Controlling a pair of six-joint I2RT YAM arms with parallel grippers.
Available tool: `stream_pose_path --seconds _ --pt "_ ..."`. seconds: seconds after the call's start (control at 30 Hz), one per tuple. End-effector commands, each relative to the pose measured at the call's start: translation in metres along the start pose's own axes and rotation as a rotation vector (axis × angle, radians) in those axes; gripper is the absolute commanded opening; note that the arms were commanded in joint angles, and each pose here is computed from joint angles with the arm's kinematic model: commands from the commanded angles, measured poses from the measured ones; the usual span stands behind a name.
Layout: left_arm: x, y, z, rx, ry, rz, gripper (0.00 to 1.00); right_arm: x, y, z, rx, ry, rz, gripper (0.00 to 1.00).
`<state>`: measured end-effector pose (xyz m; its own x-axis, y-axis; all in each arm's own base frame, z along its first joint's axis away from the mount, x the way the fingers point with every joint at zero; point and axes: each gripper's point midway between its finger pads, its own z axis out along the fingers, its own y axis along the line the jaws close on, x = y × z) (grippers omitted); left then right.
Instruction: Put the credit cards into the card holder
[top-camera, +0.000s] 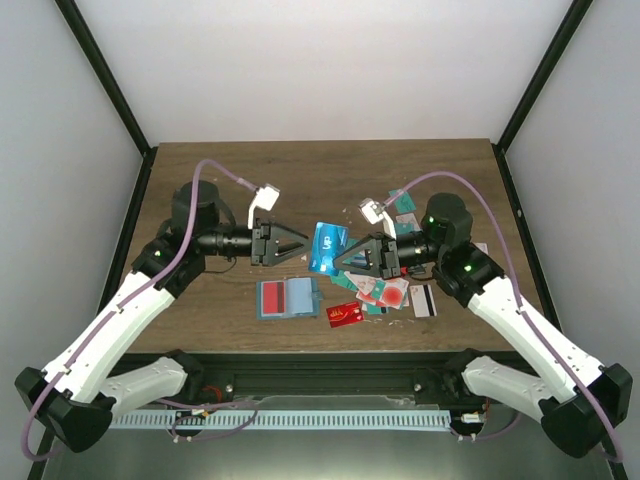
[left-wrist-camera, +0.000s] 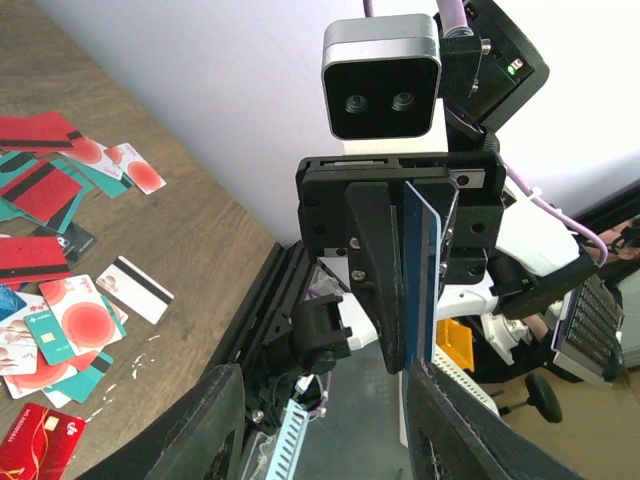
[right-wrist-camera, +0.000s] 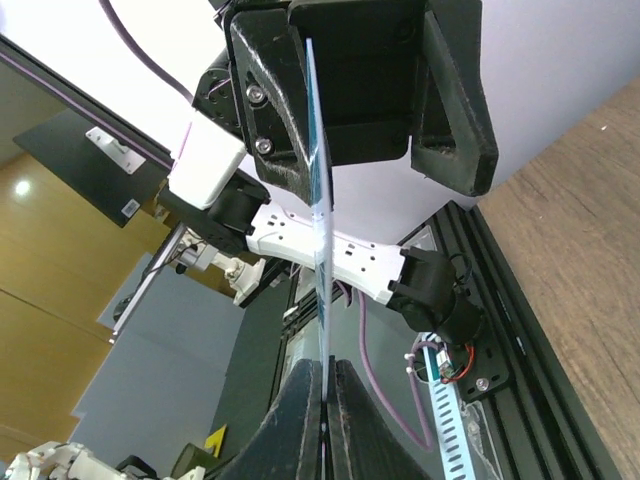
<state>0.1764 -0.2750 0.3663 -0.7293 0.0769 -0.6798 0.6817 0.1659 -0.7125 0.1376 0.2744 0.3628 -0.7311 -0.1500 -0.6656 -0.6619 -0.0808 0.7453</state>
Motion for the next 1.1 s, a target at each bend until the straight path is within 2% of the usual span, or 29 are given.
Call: stream_pose_path --seconds 0.0,0.2,0.3,0.43,0.73,0.93,1.07 --pt "-0.001 -0.010 0.000 0.062 0.005 0.013 0.46 -0.004 0.008 -0.001 -0.037 0.011 -0.018 0.01" --pt "0.000 -0.013 0.001 0.081 0.011 0.012 0.39 -0.005 0.006 0.001 -0.046 0.019 -0.013 0.01" --pt "-0.002 -0.015 -0.001 0.082 0.003 0.019 0.46 -0.004 0.004 0.001 -0.042 0.019 -0.006 0.01" --pt "-0.008 -0.015 -0.007 0.042 -0.046 0.030 0.48 -0.003 0.002 0.001 -0.032 0.011 -0.006 0.01" --pt "-0.008 -0.018 -0.010 0.048 -0.067 0.028 0.42 -0.005 0.003 0.001 -0.036 0.006 -0.007 0.01" --pt "0.002 -0.021 -0.003 0.093 -0.007 0.003 0.40 -0.007 0.005 0.003 -0.059 0.020 -0.010 0.01" --pt "0.006 -0.018 0.002 0.083 0.007 -0.006 0.36 -0.008 0.005 0.003 -0.064 0.023 -0.017 0.01"
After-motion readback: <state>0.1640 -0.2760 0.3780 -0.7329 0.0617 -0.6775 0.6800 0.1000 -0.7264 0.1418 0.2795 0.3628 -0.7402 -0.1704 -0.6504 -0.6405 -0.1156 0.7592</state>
